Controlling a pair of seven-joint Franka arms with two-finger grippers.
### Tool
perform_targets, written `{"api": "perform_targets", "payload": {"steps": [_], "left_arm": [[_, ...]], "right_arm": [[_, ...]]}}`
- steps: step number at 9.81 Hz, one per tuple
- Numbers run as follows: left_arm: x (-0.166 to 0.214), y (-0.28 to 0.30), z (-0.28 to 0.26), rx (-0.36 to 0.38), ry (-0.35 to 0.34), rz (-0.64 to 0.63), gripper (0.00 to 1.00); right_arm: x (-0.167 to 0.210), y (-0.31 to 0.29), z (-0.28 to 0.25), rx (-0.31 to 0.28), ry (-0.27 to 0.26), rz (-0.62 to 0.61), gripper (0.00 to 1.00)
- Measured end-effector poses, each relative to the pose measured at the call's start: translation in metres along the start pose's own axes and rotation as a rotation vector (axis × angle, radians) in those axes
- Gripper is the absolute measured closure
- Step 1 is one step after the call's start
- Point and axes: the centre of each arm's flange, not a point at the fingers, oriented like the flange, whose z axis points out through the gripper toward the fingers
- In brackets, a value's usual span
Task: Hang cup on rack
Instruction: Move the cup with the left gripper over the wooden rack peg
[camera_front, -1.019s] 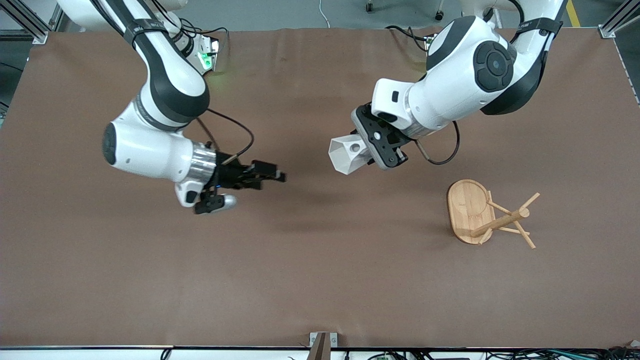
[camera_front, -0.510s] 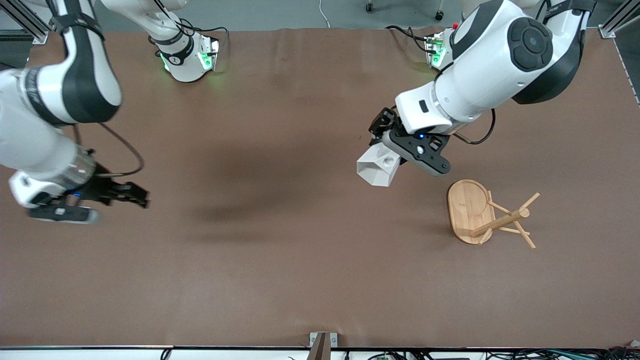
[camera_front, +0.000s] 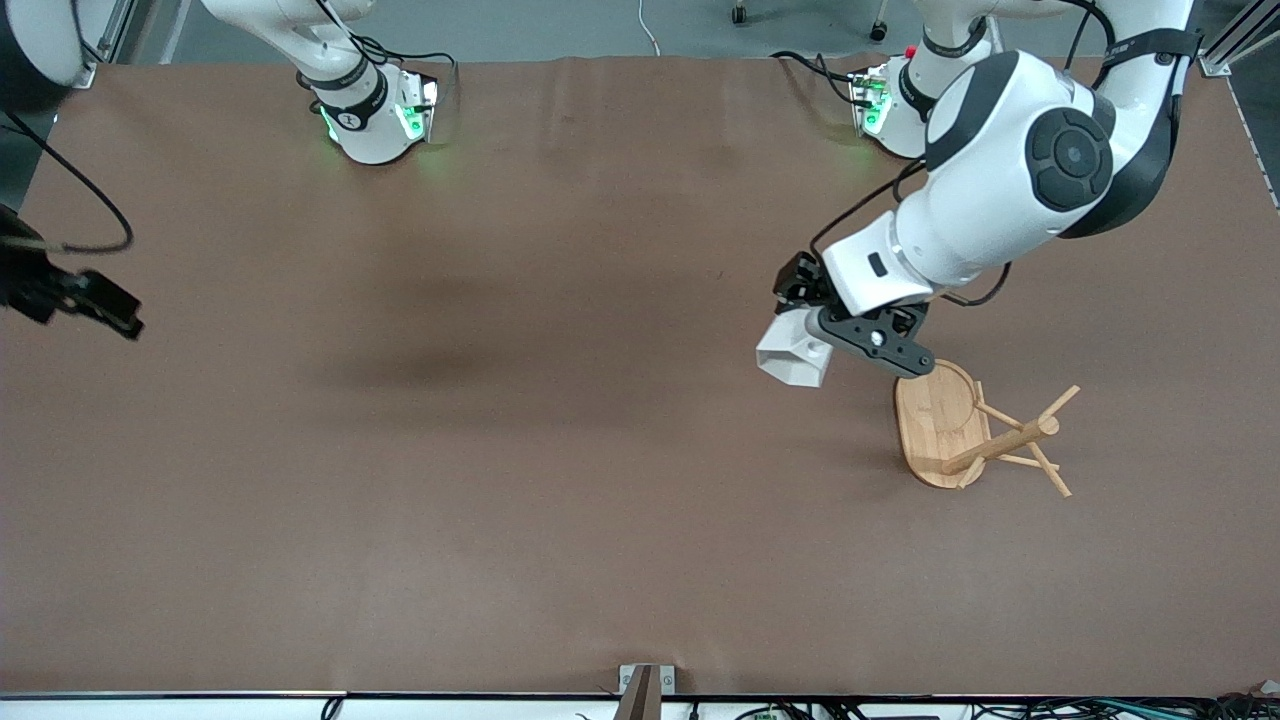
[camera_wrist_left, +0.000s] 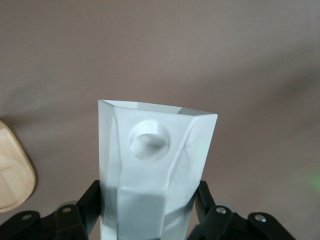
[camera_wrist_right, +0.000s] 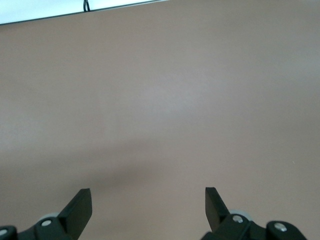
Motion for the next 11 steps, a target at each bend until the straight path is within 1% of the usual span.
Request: {"api": "perform_targets", "payload": {"steps": [1,2,4,5,7,11], "left_arm": [[-0.009,-0.023,0.008,0.019,0.003,0.020,0.22],[-0.019,-0.053,0.012,0.035,0.010,0.043,0.22],[-0.032,-0.108,0.012,0.048,0.011,0.054,0.22],[-0.035,-0.119,0.014,0.049,0.005,0.046,0.22],[-0.037,-0.122,0.027,0.042,-0.016,0.042,0.22],[-0.030,-0.148,0.043,0.032,-0.015,0.024,0.22]], "right_arm": [[-0.010,0.008,-0.025,0.017,-0.012,0.015,0.00],[-0.017,0.016,-0.047,0.020,-0.020,0.027,0.00],[-0.022,0.018,-0.055,0.018,-0.046,0.024,0.00],[-0.021,0.016,-0.051,0.016,-0.055,0.021,0.00],[-0.019,0.014,-0.046,0.015,-0.066,0.019,0.00],[-0.019,0.014,-0.046,0.019,-0.072,0.018,0.00]]}}
